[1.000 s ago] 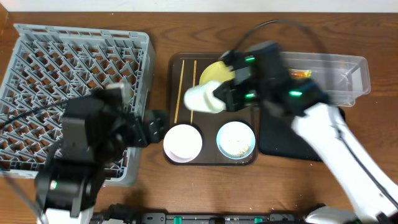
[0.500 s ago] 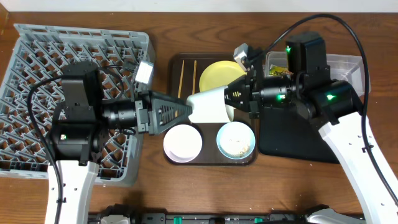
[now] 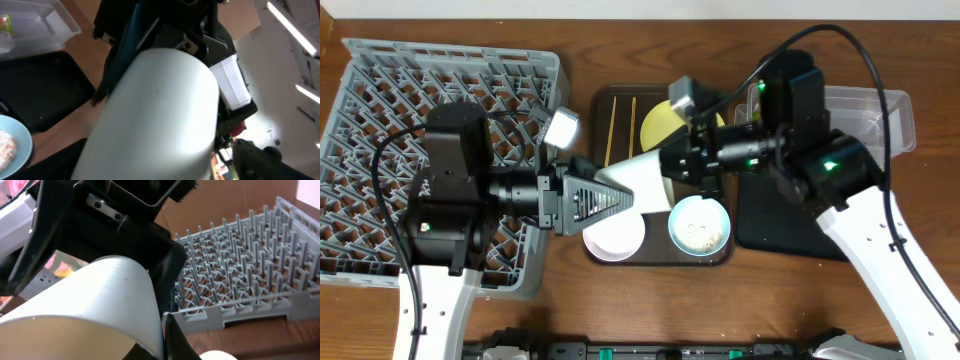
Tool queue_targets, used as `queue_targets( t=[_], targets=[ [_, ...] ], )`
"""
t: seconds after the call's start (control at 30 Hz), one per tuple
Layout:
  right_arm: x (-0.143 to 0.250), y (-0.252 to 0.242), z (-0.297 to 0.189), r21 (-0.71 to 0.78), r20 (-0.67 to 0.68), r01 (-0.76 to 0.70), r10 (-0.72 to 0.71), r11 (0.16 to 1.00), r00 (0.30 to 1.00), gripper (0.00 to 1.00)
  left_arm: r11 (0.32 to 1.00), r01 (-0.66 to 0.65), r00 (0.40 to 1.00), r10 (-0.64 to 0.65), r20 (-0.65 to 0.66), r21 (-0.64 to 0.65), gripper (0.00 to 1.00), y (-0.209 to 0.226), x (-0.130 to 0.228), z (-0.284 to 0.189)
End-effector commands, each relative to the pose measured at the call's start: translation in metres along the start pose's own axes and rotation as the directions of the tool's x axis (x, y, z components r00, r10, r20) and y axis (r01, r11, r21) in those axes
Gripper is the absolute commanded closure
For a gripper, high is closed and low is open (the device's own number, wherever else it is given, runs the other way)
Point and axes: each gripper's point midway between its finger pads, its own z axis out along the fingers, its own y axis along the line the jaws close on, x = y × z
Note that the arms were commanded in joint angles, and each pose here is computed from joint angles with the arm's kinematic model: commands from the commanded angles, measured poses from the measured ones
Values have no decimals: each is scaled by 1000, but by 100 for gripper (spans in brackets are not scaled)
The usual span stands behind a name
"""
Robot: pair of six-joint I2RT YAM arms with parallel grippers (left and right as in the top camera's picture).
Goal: Sort waste into correct bins and load items into the dishwasher
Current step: 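Pass the white cup from the right gripper to the left gripper, then lower the cup with the left gripper into the dish rack and release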
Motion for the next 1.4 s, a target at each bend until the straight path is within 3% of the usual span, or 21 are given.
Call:
queue_targets(
  t=[0.0, 0.07, 0.1, 0.13, 0.23, 0.27, 0.33, 0.67, 0.9, 1.0, 1.03, 1.13, 1.27, 1.37],
  targets=[
    [1, -13, 6, 86, -14, -1, 2, 996, 1000, 99, 998, -42, 999, 43, -15, 37, 20, -16, 3, 0],
    [1, -14, 6, 92, -14, -6, 8, 996, 1000, 99, 998, -42, 999, 43, -15, 37, 26, -16, 3, 0],
    [1, -14, 6, 93, -14, -9, 11, 996, 1000, 99, 998, -42, 999, 42, -15, 37, 36, -16, 3, 0],
    [1, -14, 6, 94, -14, -9, 10, 996, 1000, 99, 998, -41, 999, 42, -15, 37, 39, -16, 3, 0],
    [2, -20, 5, 129, -13, -20, 22, 991, 1000, 99, 999, -38, 999, 39, -15, 37, 37, -16, 3, 0],
    [2, -24, 5, 151, -12, -29, 32, 988, 999, 99, 999, -37, 999, 38, -15, 37, 30, -16, 3, 0],
    [1, -27, 4, 168, -10, -35, 37, 985, 999, 99, 999, -31, 999, 32, -16, 37, 26, -16, 4, 0],
    [0, -36, -4, 200, 2, -47, 48, 979, 999, 99, 999, -31, 999, 32, -16, 37, 21, -16, 4, 0],
    [-1, -39, -8, 209, 10, -64, 63, 976, 998, 99, 999, -32, 999, 33, -16, 36, 38, -15, 4, 0],
    [0, -39, -8, 209, 9, -65, 65, 976, 998, 98, 999, -32, 999, 32, -14, 32, 41, -14, 3, 0],
    [0, -39, -8, 209, 9, -66, 65, 976, 998, 93, 999, -32, 999, 32, -10, 22, 41, -13, 3, 0],
    [4, -50, -13, 269, 4, -85, 87, 959, 996, 64, 999, -29, 999, 29, 15, -39, 46, -3, -1, 0],
    [13, -74, -38, 393, 14, -143, 150, 909, 989, 53, 976, 9, 996, 9, 85, -216, 47, 25, -9, -5],
    [24, -89, -70, 460, 46, -223, 228, 860, 973, 50, 849, 152, 980, -65, 186, -506, 47, 76, -2, -29]
  ],
)
